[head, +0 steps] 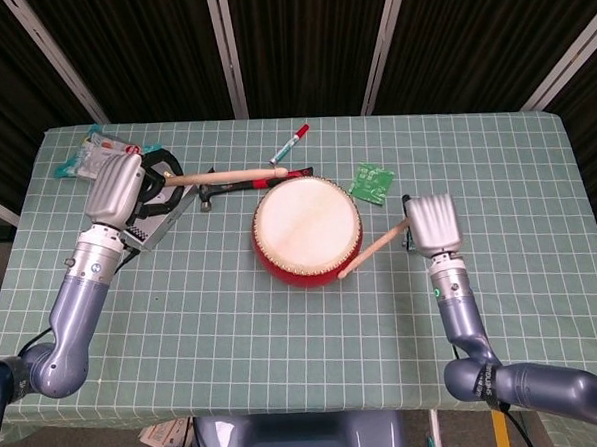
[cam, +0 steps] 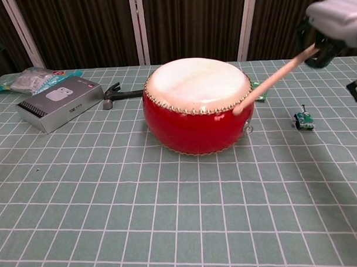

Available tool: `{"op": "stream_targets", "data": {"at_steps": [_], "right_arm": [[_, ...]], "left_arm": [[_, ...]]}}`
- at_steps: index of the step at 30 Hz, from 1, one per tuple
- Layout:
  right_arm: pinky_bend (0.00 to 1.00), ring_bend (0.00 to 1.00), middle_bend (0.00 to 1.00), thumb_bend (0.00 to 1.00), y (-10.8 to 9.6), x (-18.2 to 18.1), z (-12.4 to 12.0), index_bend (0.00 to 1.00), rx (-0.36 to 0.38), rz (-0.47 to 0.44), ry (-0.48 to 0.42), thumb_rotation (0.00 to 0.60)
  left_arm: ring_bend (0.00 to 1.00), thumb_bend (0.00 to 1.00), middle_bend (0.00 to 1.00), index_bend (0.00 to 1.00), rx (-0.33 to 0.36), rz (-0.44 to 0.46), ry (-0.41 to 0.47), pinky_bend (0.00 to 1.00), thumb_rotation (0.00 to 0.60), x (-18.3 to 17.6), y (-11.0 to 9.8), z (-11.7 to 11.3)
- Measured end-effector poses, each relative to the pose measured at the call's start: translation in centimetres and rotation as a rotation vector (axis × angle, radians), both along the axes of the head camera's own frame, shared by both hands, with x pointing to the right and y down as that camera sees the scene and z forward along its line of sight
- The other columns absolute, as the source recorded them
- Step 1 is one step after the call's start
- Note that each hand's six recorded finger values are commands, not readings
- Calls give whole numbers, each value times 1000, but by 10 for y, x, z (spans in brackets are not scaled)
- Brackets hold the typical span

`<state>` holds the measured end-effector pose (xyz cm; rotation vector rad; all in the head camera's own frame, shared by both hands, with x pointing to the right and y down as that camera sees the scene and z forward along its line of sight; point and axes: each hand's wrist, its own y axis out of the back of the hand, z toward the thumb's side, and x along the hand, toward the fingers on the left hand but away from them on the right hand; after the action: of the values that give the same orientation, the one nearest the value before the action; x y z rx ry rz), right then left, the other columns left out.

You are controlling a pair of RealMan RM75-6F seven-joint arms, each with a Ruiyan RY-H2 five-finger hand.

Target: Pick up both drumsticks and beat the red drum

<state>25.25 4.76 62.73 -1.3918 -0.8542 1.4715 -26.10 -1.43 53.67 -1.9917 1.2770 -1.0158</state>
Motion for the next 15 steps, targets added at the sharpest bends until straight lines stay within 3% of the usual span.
{"op": "stream_targets", "data": {"at_steps": [3, 8, 15], "right_arm": [[1000, 1000, 1000, 655, -10, 20, -28, 1000, 69, 74, -72, 600], [1000, 1000, 1000, 655, -15, 52, -57, 1000, 125, 142, -101, 600], [1000, 1000, 1000, 655, -11, 78, -61, 1000, 121, 197, -105, 600]], "left_arm": [[1000, 618, 1000, 761, 2, 11, -3, 1000, 600, 3, 2, -2], [1000, 617, 1000, 761, -2, 25, -6, 1000, 600, 10, 6, 0], [1000, 617, 1000, 761, -19, 42, -17, 1000, 600, 19, 11, 10]]}}
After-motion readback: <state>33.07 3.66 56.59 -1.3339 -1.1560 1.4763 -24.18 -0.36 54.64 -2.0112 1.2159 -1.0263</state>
